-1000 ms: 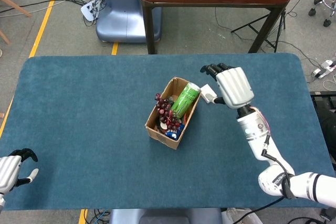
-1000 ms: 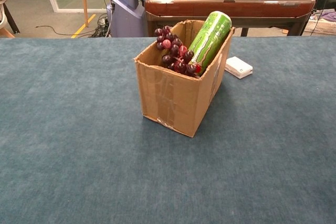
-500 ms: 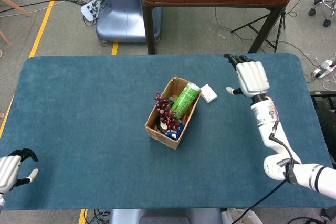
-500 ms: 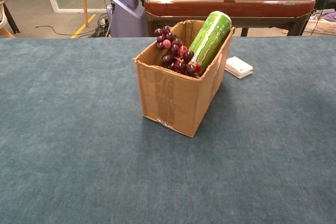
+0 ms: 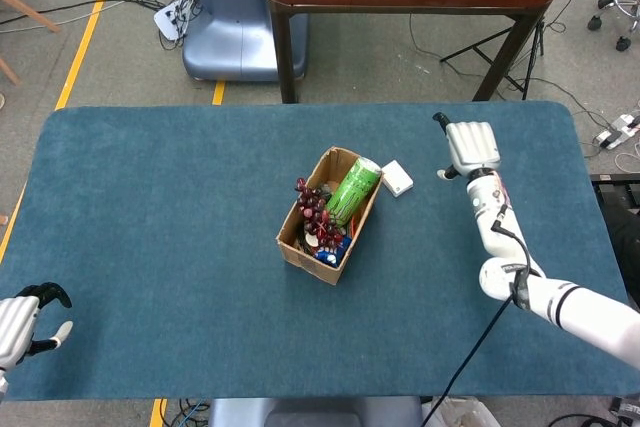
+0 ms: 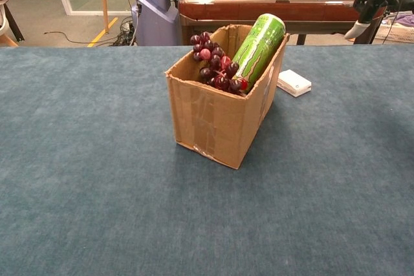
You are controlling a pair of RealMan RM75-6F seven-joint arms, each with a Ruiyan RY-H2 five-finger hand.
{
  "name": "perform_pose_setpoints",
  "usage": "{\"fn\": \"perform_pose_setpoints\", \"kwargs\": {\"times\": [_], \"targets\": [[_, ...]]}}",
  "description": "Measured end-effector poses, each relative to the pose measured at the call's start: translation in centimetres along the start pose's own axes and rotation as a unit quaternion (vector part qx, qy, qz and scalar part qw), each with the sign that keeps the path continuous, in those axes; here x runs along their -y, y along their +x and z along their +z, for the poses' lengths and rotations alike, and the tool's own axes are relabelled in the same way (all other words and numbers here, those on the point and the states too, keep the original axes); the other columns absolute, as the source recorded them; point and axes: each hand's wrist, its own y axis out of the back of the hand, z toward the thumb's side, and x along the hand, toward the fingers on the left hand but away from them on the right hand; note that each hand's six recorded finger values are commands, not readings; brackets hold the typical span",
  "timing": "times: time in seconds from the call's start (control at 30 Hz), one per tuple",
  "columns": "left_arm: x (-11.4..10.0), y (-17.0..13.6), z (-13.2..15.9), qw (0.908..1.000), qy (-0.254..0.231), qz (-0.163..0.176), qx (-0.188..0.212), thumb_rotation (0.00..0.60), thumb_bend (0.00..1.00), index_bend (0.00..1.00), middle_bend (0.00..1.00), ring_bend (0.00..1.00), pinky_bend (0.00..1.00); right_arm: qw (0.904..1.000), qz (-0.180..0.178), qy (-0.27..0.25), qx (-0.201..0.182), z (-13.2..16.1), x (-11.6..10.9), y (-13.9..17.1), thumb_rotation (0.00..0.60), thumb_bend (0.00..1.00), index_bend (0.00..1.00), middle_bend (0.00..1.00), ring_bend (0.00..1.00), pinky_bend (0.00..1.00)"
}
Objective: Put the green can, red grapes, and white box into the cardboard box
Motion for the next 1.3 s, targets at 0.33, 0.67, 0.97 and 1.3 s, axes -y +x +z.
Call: {"fn": "perform_pose_setpoints", "kwargs": {"times": [0.33,0.67,0.97,1.3], "targets": [[-0.1,-0.1,0.0,1.0,0.0,0.002,0.002,0.6,0.28,0.47,0.36,0.31,0.53,0.9988,0.037,0.031,-0.012,1.7,2.2,-2.4,0.6,0.0,0.18,1.0,1.0,0.98],[-0.2,-0.1,0.0,1.0,-0.003,0.002,0.002,0.6,0.28,0.47,0.36,0.31,0.53,0.9967,0.064,0.046,-0.017,3.1,4.3,-4.3,0.6,0.0,0.18,1.0,1.0,0.98],[-0.3,-0.4,-0.1,1.0,-0.004,0.002,0.003,0.6,0.28,0.47,0.36,0.31,0.53,0.994,0.087,0.06,-0.027,4.8,6.2,-5.5,0.6,0.0,0.18,1.0,1.0,0.98],[-0.3,-0.2,-0.5,1.0,-0.007,-0.001,-0.002,0.6,0.28,0.47,0.36,0.31,0.53,0.9895,0.117,0.074,-0.042,6.4,8.0,-6.5,0.6,0.0,0.18,1.0,1.0,0.98]]}}
